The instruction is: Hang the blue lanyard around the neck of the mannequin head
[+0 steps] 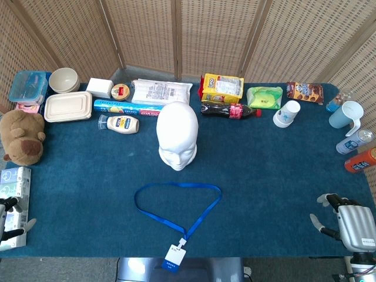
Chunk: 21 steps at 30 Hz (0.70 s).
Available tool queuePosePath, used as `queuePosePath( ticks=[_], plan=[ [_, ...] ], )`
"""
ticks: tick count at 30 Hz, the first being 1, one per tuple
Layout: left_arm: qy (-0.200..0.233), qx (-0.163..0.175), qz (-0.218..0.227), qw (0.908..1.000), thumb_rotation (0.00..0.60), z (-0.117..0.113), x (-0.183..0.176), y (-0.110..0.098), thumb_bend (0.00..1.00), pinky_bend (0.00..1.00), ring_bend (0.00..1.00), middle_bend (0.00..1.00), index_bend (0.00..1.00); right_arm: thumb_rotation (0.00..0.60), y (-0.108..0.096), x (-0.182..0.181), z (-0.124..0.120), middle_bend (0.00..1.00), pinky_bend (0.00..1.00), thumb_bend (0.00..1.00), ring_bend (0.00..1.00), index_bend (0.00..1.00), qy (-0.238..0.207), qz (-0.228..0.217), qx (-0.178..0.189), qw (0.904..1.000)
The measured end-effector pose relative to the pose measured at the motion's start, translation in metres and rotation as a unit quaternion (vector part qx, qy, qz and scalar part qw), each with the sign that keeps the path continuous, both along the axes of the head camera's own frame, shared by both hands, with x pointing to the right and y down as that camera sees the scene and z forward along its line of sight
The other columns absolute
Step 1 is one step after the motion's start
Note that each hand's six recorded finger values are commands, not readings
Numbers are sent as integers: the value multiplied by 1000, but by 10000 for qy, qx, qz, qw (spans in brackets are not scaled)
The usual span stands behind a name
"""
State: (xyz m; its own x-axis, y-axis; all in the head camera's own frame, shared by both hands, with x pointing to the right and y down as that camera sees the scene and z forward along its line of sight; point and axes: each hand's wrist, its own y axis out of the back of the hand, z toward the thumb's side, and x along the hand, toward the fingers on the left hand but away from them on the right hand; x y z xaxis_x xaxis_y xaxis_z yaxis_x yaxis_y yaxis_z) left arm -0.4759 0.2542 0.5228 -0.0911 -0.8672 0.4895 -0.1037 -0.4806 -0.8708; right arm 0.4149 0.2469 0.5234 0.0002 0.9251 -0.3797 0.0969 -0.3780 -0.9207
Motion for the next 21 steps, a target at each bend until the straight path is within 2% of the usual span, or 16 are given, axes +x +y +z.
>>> queuePosePath(
  ticks=[8,13,21],
  plan=[
    [90,-135,9,9999,545,8,2,1,189,378,498,552,529,449,-1,-5,3,482,525,333,568,421,11,-45,-83,10000],
    [101,-30,17,9999,541,9,2,-3,189,379,497,551,528,452,-4,-15,3,482,525,332,568,419,-145,-121,-102,9998],
    [167,-69,139,9997,544,15,10,-14,188,378,498,550,529,450,-13,-39,5,469,526,332,549,397,-434,-286,-110,9986]
  ],
)
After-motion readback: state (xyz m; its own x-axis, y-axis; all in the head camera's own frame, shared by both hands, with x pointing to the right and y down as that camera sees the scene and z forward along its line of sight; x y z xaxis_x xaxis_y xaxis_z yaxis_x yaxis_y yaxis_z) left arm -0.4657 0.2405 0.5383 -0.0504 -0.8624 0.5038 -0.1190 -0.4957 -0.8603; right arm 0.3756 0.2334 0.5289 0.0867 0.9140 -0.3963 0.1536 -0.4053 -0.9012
